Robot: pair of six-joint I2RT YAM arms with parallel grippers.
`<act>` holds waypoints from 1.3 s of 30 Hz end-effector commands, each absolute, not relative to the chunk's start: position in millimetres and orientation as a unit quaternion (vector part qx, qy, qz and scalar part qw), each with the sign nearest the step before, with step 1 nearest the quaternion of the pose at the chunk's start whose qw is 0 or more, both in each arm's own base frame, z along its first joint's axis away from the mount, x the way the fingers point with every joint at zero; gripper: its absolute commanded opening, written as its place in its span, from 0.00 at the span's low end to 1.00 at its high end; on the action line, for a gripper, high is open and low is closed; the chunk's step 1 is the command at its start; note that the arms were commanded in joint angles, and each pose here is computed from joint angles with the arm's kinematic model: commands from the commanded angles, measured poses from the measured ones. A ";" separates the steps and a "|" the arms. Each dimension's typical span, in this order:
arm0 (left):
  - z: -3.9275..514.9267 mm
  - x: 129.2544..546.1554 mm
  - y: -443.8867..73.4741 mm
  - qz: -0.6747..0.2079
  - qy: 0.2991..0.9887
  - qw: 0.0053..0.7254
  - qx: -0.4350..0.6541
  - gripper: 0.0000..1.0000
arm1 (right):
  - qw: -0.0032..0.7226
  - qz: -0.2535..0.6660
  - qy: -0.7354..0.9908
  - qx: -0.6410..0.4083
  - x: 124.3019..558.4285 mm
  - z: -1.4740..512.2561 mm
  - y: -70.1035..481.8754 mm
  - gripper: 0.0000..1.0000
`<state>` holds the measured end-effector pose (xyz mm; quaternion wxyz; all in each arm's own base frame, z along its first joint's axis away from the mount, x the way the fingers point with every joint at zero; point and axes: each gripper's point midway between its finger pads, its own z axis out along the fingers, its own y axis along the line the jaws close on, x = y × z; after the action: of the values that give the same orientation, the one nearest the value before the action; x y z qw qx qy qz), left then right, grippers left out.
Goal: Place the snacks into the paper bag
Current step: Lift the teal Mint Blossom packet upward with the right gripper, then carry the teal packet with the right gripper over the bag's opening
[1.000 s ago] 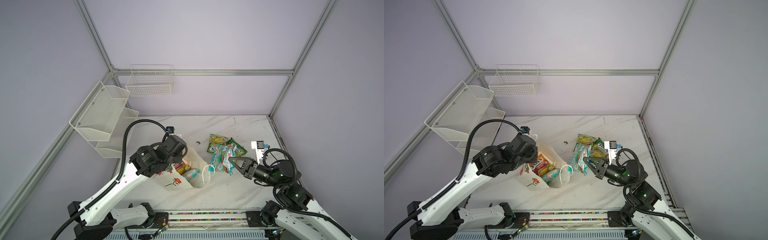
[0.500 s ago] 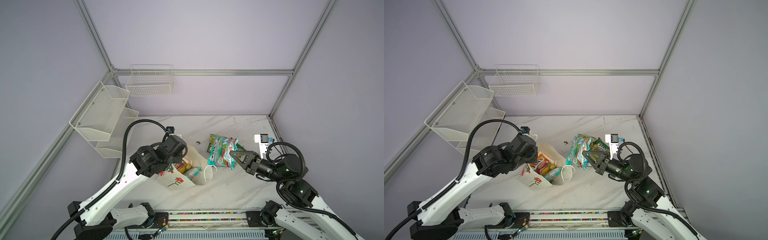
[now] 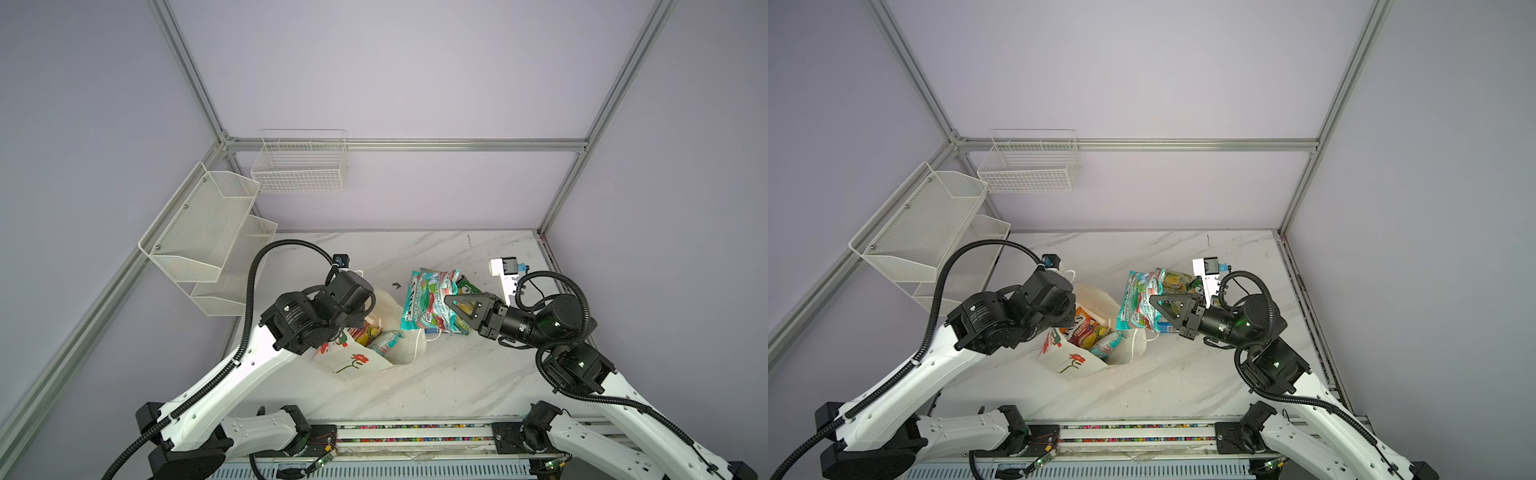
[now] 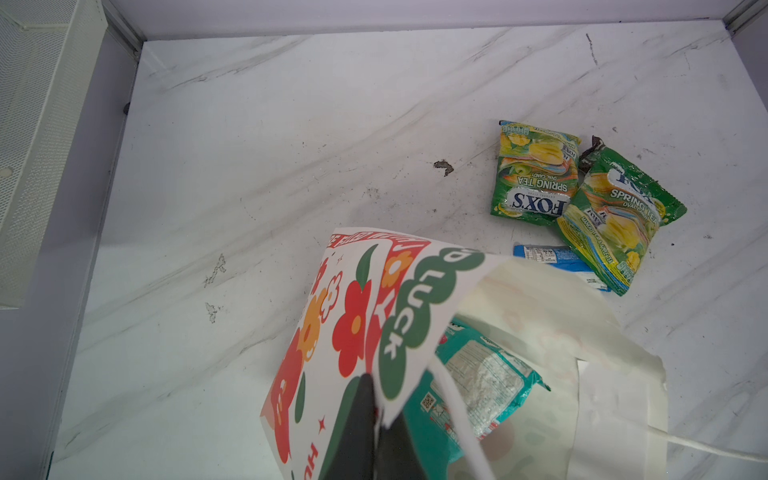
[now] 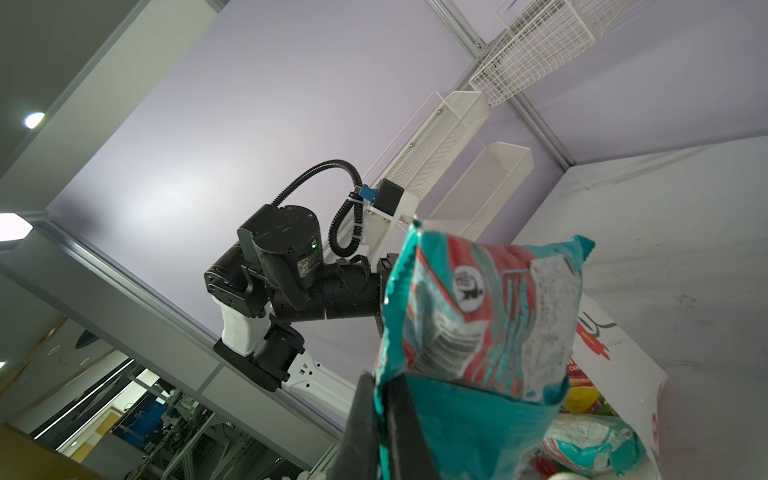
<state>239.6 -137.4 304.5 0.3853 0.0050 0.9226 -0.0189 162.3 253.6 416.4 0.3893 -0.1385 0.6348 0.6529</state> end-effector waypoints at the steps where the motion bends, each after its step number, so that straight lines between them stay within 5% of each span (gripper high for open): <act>1: 316.8 243.5 -135.6 -0.042 0.908 0.416 -0.024 0.00 | 0.404 0.692 0.575 -0.167 150.5 451.7 254.0 0.00; 39: 309.6 243.6 -143.2 -0.060 0.911 0.407 -0.028 0.00 | 0.348 0.755 0.538 -0.142 142.5 432.7 257.5 0.00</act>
<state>236.0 -138.8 300.5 0.3799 -0.0041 0.9244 -0.0349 157.0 267.6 403.1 0.3244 -0.1266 0.5877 0.7303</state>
